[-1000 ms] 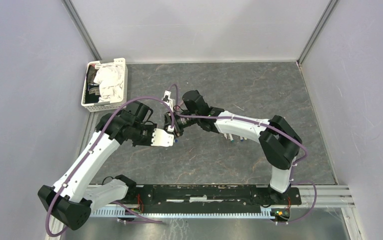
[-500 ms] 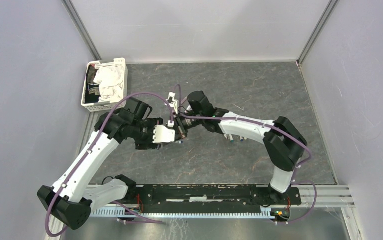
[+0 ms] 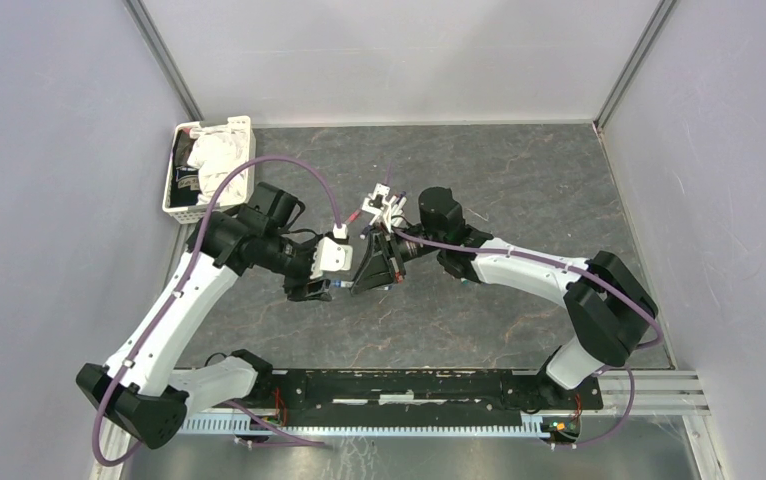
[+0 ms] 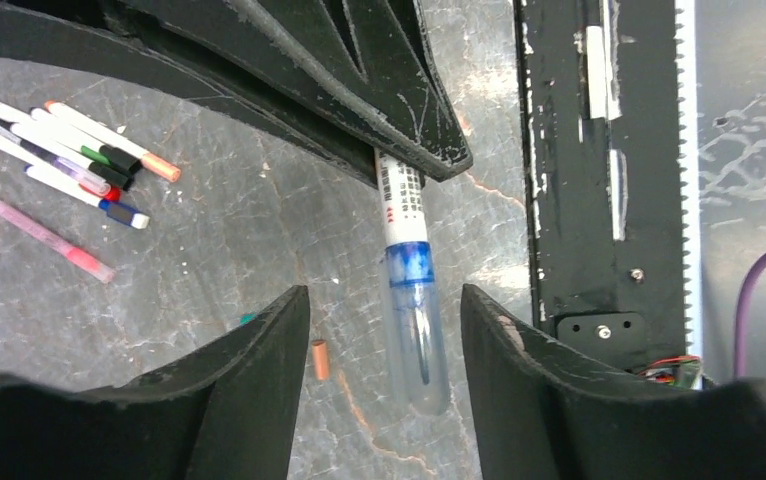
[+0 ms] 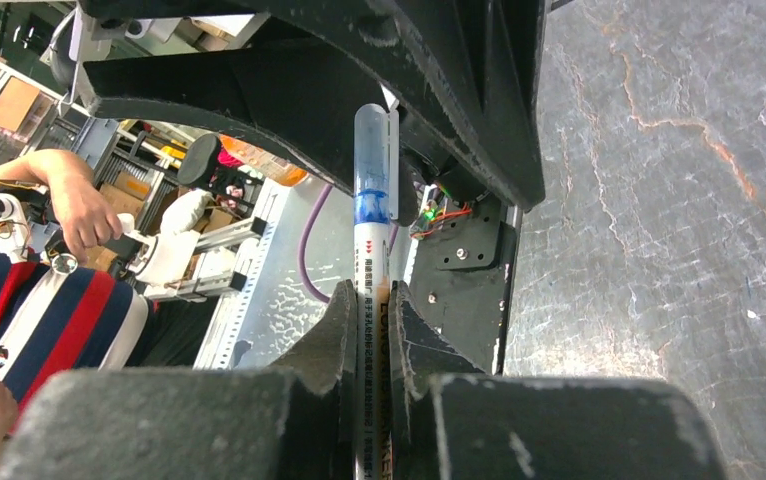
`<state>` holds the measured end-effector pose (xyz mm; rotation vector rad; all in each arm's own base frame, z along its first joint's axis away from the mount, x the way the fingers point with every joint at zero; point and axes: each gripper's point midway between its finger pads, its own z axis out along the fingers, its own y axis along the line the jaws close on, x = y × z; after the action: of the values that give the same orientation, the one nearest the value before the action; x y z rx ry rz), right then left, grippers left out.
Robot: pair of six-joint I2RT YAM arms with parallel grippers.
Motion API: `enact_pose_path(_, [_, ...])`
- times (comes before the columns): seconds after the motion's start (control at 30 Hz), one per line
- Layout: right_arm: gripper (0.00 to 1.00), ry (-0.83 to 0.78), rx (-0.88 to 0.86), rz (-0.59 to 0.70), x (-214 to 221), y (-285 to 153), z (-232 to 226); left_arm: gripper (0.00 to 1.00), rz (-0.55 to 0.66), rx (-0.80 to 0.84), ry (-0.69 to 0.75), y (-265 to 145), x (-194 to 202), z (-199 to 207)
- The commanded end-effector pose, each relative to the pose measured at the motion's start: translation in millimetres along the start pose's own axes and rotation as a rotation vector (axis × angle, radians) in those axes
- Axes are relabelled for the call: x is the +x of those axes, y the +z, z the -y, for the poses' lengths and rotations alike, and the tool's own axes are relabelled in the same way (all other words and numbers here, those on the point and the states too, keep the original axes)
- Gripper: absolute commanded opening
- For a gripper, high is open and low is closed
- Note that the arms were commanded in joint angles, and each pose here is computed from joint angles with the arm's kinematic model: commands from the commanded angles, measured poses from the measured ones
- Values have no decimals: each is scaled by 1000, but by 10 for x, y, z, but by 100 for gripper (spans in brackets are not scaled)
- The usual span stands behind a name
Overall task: Open the pen caps
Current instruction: Pick up the pen from the center of the board.
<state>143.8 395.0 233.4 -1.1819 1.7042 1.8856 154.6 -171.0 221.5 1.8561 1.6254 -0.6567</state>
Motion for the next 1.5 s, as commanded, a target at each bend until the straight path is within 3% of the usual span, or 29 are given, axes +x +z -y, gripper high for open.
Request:
enact_pose_path(0.0, [0,-76,-68,34,-147,-5,-199,58,37,48,-24,-42,-119,99])
enact_pose_path(0.13, [0,-28,-76,45,-151,24,-160,36,18,38,-16,-49,-82,82])
enact_pose_path(0.2, [0,-8,-73,44,-150,42,-125,30,21,29,-15,-59,-100,66])
enact_pose_path(0.37, [0,68,-77,28,-97,66,-64,33,-5,-19,19,-93,-57,1])
enact_pose_path(0.57, [0,181,-74,28,-19,82,-5,59,-79,-138,160,-200,102,-93])
enact_pose_path(0.9, [0,272,-149,99,-192,128,-76,63,-71,-194,254,-248,62,-163])
enact_pose_path(1.03, [0,271,-149,100,-199,127,-87,59,-54,-178,245,-219,32,-160])
enact_pose_path(1.3, [0,293,-140,107,-200,167,-48,36,-30,-168,229,-191,-27,-176])
enact_pose_path(1.47, [8,313,-140,111,-216,235,-28,30,-12,-154,224,-173,-54,-146])
